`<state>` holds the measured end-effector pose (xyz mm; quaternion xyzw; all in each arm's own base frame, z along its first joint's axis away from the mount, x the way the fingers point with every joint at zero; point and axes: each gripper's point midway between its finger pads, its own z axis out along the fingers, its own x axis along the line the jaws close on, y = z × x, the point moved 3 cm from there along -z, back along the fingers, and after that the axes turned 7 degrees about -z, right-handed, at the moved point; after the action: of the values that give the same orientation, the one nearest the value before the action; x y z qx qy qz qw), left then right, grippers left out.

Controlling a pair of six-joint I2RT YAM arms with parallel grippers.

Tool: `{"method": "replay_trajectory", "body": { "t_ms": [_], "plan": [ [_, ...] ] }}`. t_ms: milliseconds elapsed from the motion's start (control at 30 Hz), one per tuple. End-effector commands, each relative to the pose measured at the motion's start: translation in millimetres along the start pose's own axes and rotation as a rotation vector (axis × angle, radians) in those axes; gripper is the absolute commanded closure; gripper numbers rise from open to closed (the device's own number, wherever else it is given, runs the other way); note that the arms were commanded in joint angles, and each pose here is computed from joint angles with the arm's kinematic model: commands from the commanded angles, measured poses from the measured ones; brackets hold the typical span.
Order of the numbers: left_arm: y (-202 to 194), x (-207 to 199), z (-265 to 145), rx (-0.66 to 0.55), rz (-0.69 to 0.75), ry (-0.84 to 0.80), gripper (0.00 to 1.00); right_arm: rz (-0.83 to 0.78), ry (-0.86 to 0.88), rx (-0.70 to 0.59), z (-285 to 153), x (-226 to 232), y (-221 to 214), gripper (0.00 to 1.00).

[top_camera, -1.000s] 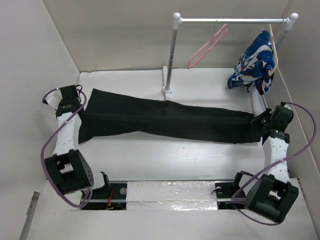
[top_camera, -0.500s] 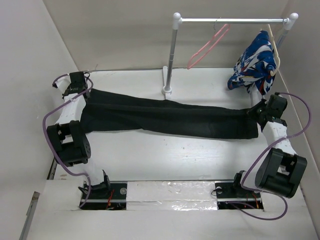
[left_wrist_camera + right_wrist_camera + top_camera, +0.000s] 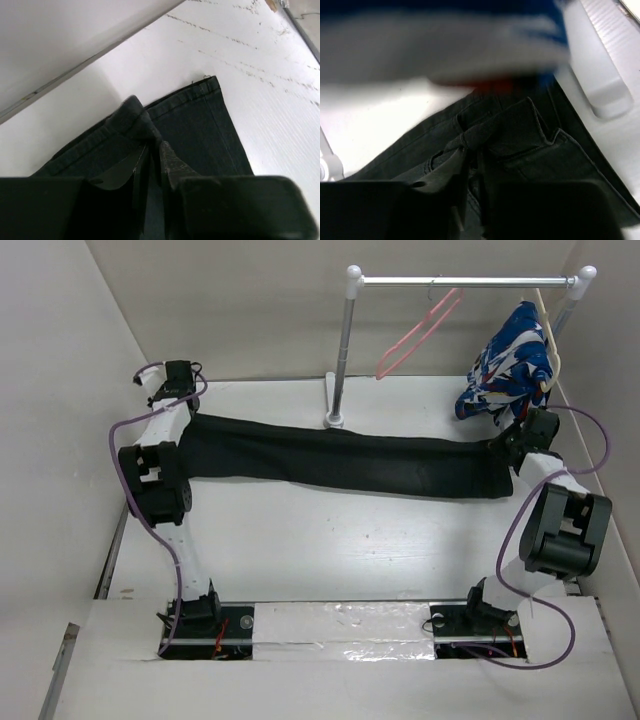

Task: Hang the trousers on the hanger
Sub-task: Fold the trousers at the center of the board.

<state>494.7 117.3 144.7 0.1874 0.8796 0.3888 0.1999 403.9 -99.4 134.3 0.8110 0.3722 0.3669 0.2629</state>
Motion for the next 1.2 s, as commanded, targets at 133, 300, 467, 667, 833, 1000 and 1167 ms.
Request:
{"method": "replay_trajectory", "body": {
  "t_ms": [133, 300, 467, 667, 833, 1000, 1167],
  "plan": [
    [21.5, -16.3, 19.8, -0.078, 0.03, -0.007, 0.67, -0.02, 0.018, -0.169, 21.0, 18.7, 48.8, 0.54],
    [20.5, -7.3, 8.0, -0.095, 0.014, -0.042, 0.33, -0.025, 0.089, -0.189, 2.2, 27.3, 43.7, 0.14],
    [14.3, 17.4, -17.4, -0.088, -0.011, -0.057, 0.31, -0.037, 0.111, -0.187, -28.9, 22.3, 13.2, 0.02],
    [-6.3, 51.7, -55.7, -0.009, -0.066, -0.092, 0.31, -0.04, 0.057, -0.202, -66.4, -8.2, -35.9, 0.02],
    [-42.3, 71.3, -67.9, 0.121, -0.049, -0.117, 0.27, 0.019, 0.005, -0.135, -73.4, -50.3, -93.9, 0.02],
    [-75.8, 83.5, -69.2, 0.242, -0.057, -0.106, 0.21, 0.046, -0.009, -0.099, -70.9, -62.9, -106.2, 0.02],
    [-111.0, 98.0, -56.7, 0.346, -0.077, -0.091, 0.2, 0.103, 0.037, -0.024, -52.0, -61.2, -112.9, 0.04]
  ]
}}
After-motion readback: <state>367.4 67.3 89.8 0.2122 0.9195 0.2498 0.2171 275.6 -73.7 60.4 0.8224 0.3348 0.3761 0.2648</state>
